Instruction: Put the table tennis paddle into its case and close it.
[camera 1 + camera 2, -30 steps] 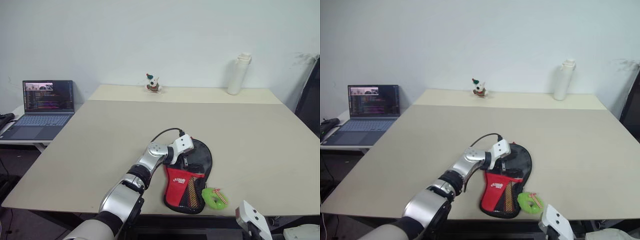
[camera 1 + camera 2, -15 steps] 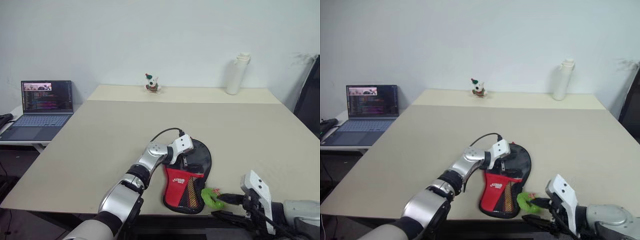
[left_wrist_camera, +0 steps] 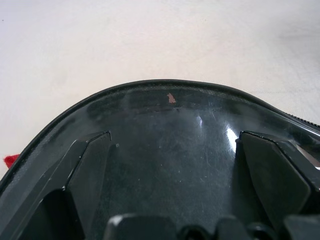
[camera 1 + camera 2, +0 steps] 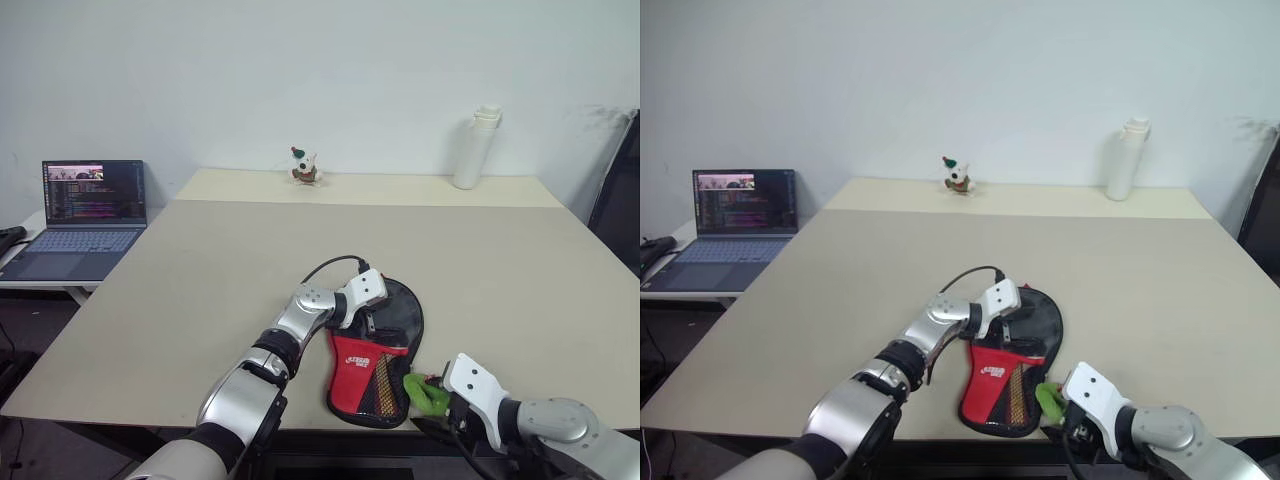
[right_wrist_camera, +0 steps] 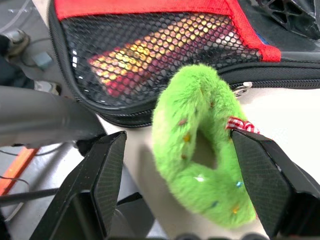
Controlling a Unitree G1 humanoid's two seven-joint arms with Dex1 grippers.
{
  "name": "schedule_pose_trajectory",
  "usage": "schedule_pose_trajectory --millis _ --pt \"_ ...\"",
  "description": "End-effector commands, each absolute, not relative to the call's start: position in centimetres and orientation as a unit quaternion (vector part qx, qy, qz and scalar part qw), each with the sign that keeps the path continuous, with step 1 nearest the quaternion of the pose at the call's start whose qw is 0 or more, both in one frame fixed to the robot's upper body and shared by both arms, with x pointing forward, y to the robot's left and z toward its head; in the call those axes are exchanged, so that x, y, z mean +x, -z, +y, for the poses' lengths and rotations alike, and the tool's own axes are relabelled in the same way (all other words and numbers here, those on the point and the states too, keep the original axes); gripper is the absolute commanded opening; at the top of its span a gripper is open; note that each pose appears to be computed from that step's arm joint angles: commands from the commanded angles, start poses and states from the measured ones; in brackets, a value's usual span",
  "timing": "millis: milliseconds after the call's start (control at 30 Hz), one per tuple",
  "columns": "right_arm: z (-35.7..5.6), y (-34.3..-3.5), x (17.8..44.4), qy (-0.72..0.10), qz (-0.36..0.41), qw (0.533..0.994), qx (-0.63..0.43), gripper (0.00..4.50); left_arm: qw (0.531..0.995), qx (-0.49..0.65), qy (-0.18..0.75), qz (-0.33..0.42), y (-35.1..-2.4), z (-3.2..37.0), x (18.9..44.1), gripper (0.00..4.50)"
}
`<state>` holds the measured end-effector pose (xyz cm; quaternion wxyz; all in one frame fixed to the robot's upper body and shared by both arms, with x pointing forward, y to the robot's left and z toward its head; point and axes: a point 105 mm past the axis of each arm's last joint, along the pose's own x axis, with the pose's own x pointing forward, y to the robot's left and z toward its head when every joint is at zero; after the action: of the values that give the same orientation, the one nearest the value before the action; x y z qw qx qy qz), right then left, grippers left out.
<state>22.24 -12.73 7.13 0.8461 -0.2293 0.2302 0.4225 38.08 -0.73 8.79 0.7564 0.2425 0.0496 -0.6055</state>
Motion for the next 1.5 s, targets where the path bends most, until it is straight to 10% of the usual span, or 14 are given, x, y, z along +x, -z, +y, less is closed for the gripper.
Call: schedule_pose_trajectory --millis 33,367,1067,1500 --pt "-12.9 -7.7 23.2 -0.404 0.208 0.855 -0.25 3.27 0.74 0.257 0.615 0.091 -6.2 -0.7 37.1 4.5" --pt "-14.6 -8.6 22.6 -0.397 0.22 0.854 -0.253 0.02 0.715 0.247 0.644 0.116 -5.1 -1.2 35.9 4.5" --pt "-9.5 -9.0 12.3 -0.634 0.253 0.711 -0.167 0.02 0.723 0.258 0.63 0.122 -4.8 -1.0 36.2 4.5" --pt "-8.1 -9.6 11.9 -0.659 0.219 0.693 -0.193 0.02 0.726 0.263 0.623 0.125 -4.8 -0.4 36.4 4.5"
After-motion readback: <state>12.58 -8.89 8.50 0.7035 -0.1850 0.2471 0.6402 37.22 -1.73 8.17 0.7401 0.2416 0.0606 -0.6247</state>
